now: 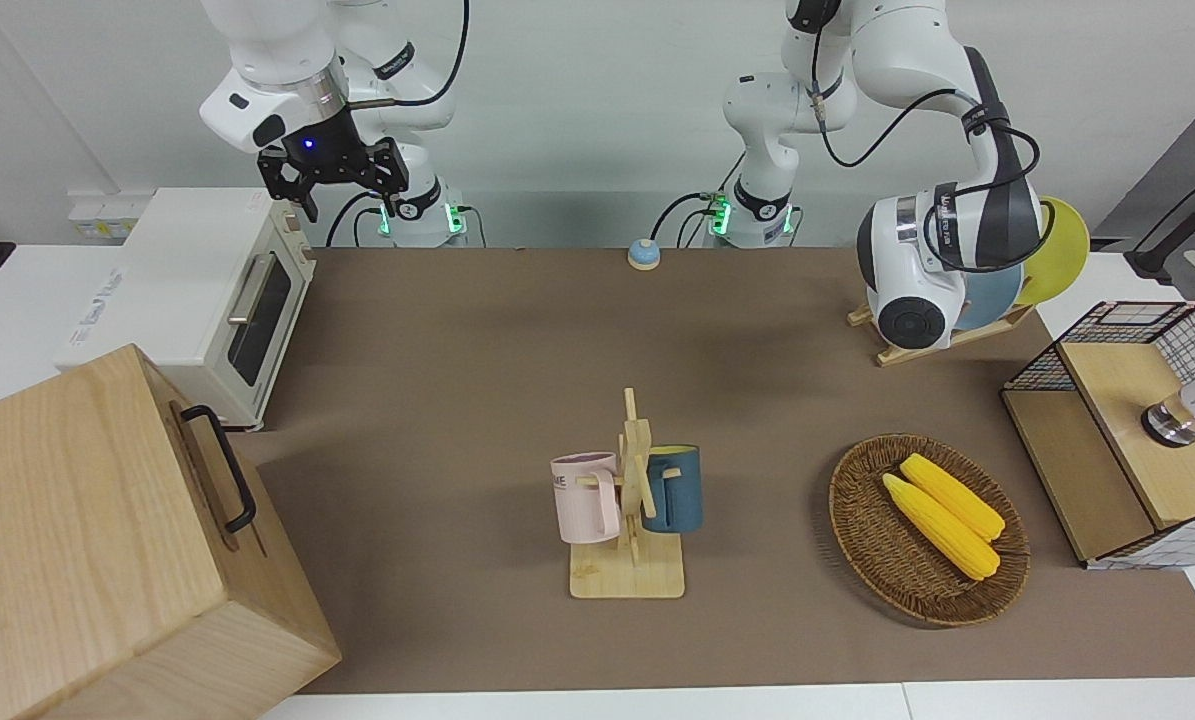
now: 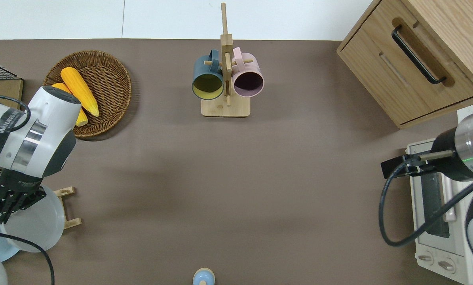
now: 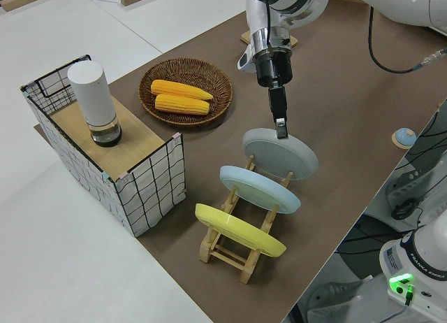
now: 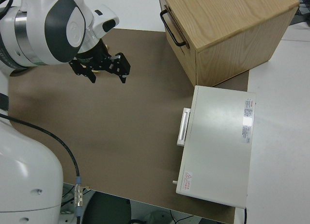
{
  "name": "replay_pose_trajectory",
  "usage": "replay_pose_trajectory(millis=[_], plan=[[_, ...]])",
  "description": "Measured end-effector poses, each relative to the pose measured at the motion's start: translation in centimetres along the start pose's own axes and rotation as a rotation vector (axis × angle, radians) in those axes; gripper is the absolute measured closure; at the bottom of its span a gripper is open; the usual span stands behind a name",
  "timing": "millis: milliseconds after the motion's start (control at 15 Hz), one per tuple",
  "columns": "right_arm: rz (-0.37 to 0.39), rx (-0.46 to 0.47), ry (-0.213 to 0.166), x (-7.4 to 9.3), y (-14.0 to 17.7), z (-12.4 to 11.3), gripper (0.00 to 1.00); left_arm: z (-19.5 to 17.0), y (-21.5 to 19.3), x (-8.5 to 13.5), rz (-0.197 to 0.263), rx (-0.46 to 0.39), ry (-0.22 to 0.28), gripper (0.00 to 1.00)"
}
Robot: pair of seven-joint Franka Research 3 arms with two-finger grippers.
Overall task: Pick gray plate from table and place it on lower plate rack with left arm
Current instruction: 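Lower the gray plate upright into the rack's lower slot with the left gripper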
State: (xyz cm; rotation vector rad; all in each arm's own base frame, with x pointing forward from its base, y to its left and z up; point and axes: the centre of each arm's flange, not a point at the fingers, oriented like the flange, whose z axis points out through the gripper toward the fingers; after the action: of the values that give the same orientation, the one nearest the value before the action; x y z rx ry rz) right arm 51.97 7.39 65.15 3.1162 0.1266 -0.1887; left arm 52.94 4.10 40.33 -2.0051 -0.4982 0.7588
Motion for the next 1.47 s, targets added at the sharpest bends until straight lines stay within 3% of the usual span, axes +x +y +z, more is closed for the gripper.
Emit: replay_pose_trajectory(millis=[533,600,933,1000,1200,1467], plan=[[0.000,0.000,0.000,0.0,0.0,0.0,0.01,-0.9,1.1,0.3,0.023,-0.081,0.047,0.93],[0.000,0.000,0.000,0.0,0.0,0.0,0.01,-1.1,1.3,0.4,0.026,-0.093,0.053,0.88],[0.000,0.000,0.000,0.0,0.0,0.0,0.01,-1.6,1.7,0.3,0.042,-0.150,0.059,0.39],[0.000,0.000,0.000,0.0,0.0,0.0,0.01,-2.0,1.5,0.2,0.042,-0.170,0.059,0.26],[0.000,0.000,0.000,0.0,0.0,0.0,0.01,-3.4,0.8,-0.5,0.048,-0.254,0.052,0.00],[0.000,0.000,0.000,0.0,0.0,0.0,0.01,-5.8,-0.7,-1.7,0.055,-0.403,0.079,0.00]])
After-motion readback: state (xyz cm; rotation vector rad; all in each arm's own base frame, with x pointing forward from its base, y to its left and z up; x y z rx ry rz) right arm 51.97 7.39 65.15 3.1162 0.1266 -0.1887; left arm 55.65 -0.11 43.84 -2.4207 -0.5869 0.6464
